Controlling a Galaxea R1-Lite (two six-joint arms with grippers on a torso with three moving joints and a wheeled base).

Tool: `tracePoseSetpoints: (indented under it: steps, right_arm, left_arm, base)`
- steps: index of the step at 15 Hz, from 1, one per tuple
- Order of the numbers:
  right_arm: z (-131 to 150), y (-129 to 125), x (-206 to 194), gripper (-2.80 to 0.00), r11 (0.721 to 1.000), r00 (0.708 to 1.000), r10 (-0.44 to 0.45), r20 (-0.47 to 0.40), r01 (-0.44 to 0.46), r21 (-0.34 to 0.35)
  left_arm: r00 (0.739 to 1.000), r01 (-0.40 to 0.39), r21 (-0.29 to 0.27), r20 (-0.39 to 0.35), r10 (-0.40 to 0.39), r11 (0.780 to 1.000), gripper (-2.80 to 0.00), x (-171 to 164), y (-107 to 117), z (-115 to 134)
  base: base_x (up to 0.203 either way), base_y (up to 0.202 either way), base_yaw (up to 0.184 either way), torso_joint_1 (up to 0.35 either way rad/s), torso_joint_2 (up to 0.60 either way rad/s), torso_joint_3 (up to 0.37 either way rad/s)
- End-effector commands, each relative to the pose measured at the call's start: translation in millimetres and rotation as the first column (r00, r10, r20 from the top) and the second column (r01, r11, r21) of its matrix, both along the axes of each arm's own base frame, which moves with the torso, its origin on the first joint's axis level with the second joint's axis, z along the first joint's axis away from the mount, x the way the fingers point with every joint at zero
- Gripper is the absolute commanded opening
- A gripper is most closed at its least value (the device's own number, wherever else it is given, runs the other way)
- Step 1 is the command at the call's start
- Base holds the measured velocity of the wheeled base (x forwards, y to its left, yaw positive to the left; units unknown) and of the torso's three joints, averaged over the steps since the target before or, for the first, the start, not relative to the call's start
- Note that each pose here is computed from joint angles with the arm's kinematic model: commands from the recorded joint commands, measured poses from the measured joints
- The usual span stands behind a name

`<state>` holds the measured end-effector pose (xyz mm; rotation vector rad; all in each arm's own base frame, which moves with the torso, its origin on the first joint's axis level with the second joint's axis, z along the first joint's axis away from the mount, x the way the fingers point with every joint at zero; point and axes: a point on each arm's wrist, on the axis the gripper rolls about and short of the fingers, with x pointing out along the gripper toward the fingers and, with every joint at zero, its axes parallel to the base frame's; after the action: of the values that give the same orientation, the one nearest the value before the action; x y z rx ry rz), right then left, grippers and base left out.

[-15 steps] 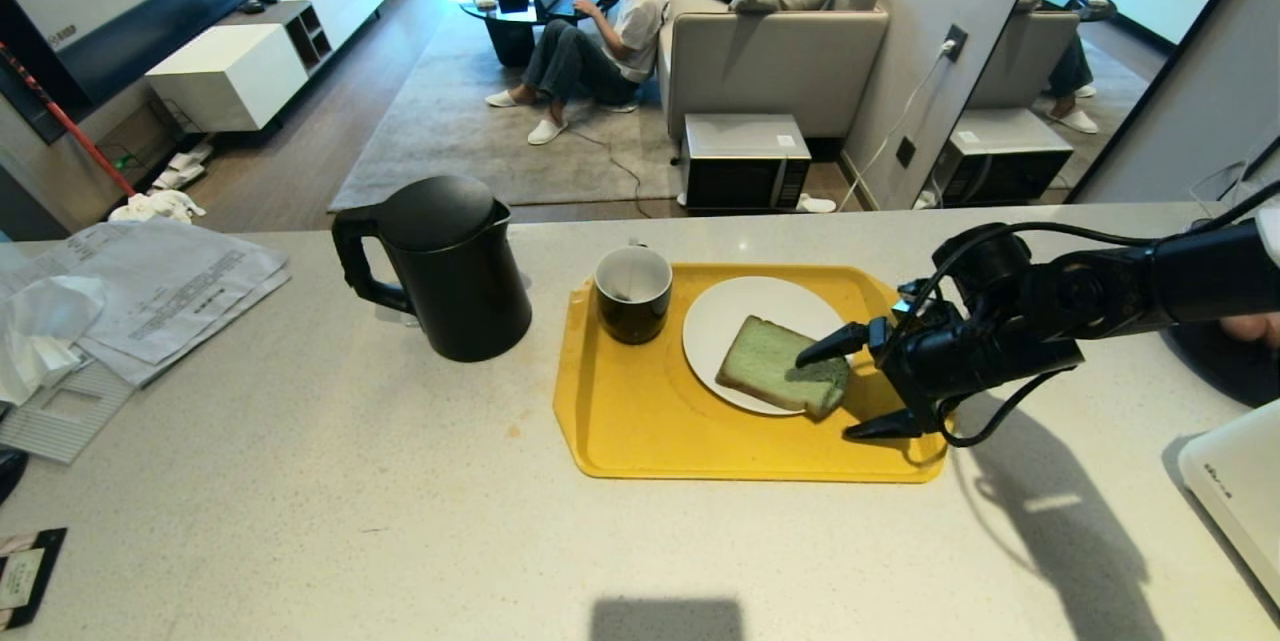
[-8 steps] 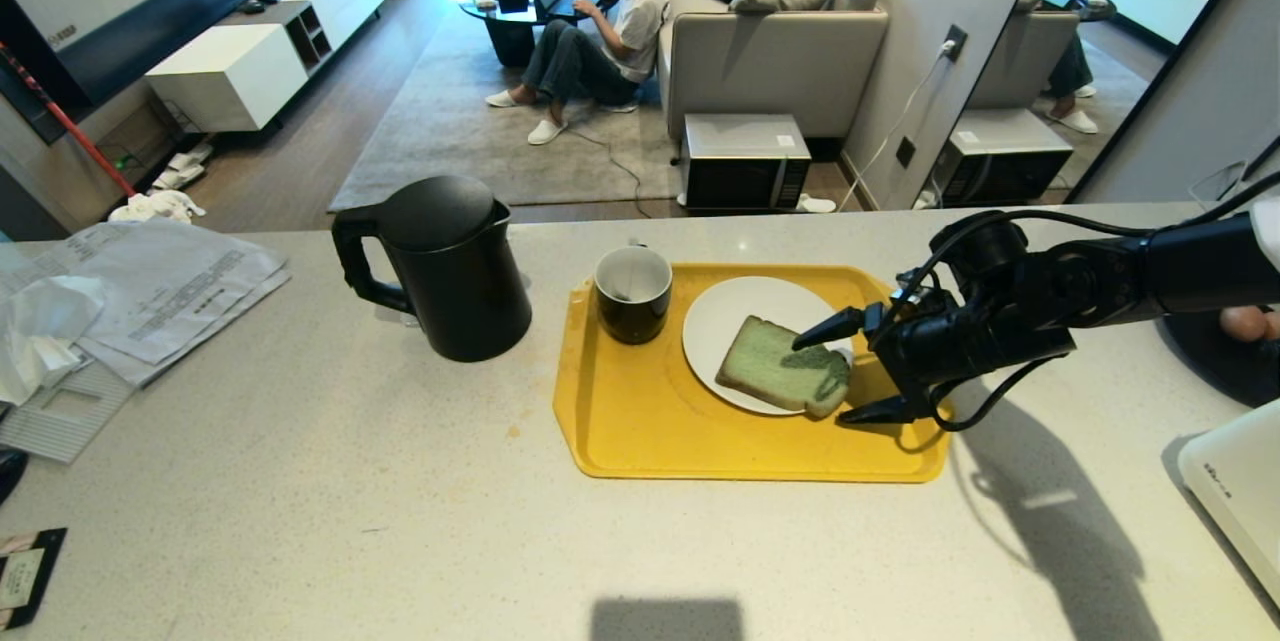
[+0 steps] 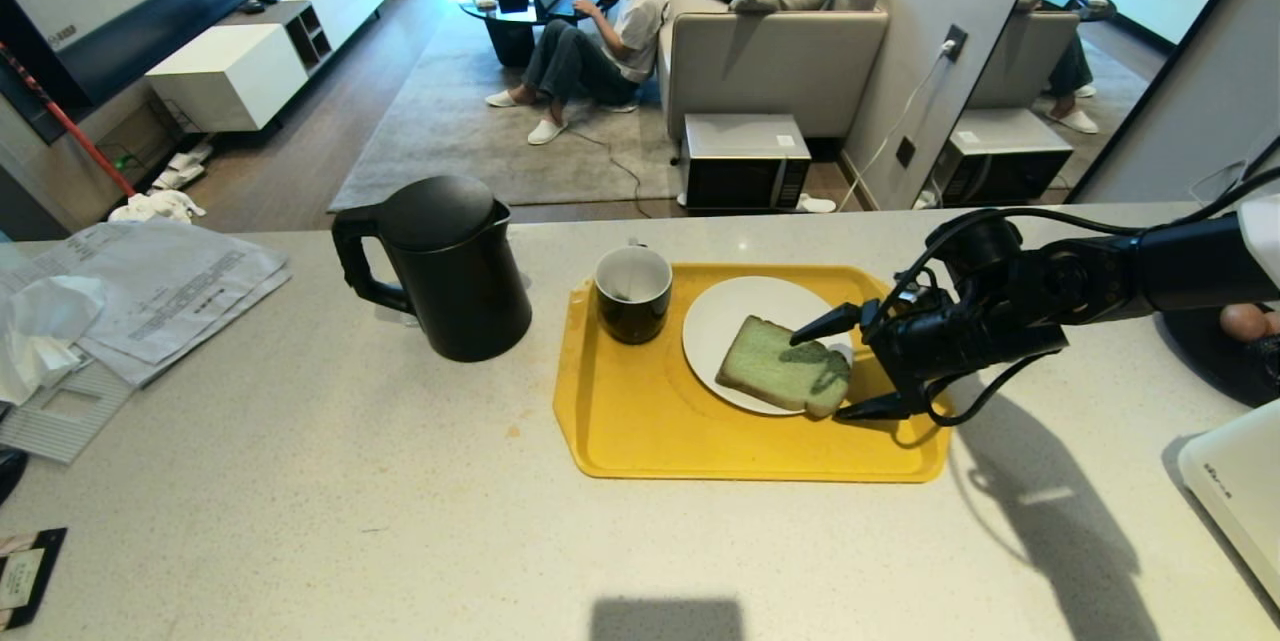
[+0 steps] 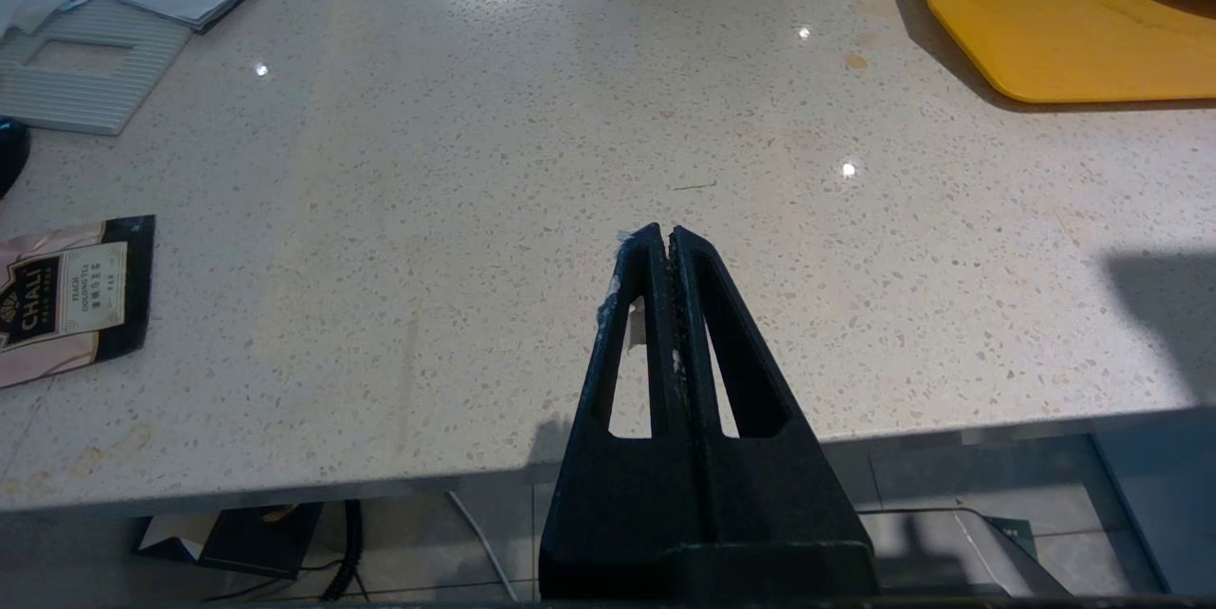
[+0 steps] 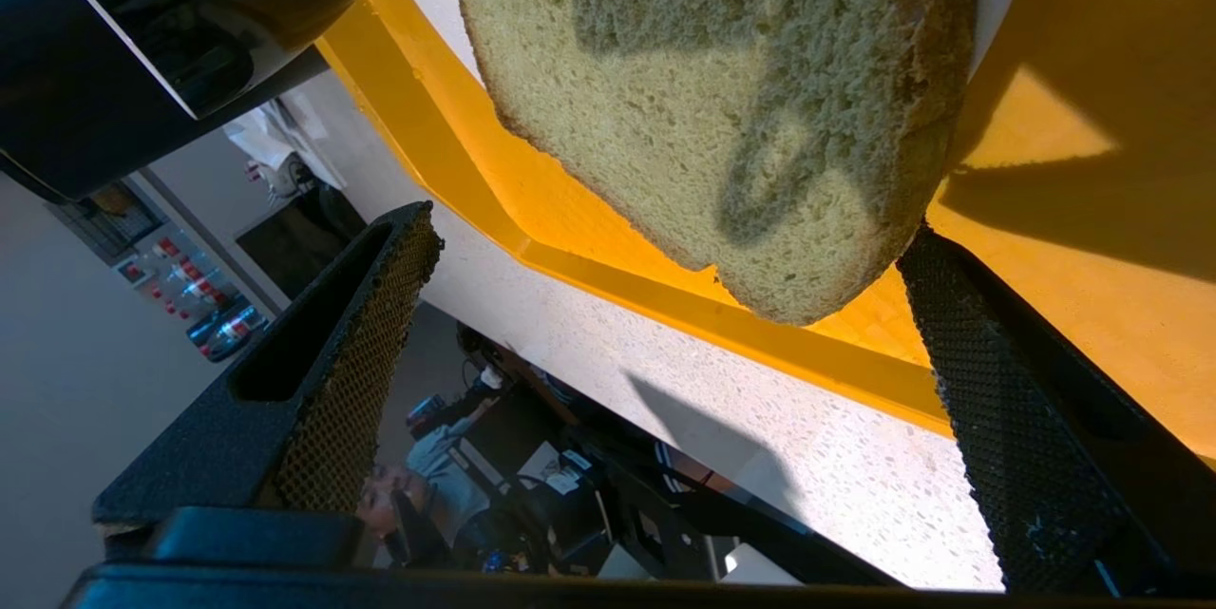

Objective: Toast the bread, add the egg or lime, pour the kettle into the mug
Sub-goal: Pick up the bread slice

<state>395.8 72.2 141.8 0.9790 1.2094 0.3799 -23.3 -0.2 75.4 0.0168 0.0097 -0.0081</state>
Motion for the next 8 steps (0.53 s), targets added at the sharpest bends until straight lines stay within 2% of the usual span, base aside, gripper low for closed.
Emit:
tracePoseSetpoints:
  steps: [1,5,6,8]
  right_arm:
    - [0.6,0.1,-0.7,0.0,1.0,1.0,0.0,-0.006,0.0,0.004]
    - [-0.9,0.1,-1.0,0.0,1.0,1.0,0.001,-0.015,-0.001,0.002]
    - [-1.9,0.4,-1.0,-2.8,1.0,1.0,0.002,-0.018,-0.002,0.002]
    - [-3.6,0.3,-0.7,-2.8,1.0,1.0,0.002,-0.023,-0.002,0.001]
  left_arm:
    - [1.0,0.0,0.0,0.001,0.0,1.0,-2.8,0.0,0.0,0.0]
    - [1.0,0.0,0.0,0.001,0.0,1.0,-2.8,0.0,0.0,0.0]
    - [1.0,0.0,0.0,0.001,0.0,1.0,-2.8,0.0,0.0,0.0]
    - [1.0,0.0,0.0,0.001,0.0,1.0,-2.8,0.0,0.0,0.0]
  base:
    - [0.0,0.0,0.0,0.0,0.0,0.0]
    - [0.0,0.0,0.0,0.0,0.0,0.0]
    - [0.0,0.0,0.0,0.0,0.0,0.0]
    - [0.0,0.0,0.0,0.0,0.0,0.0]
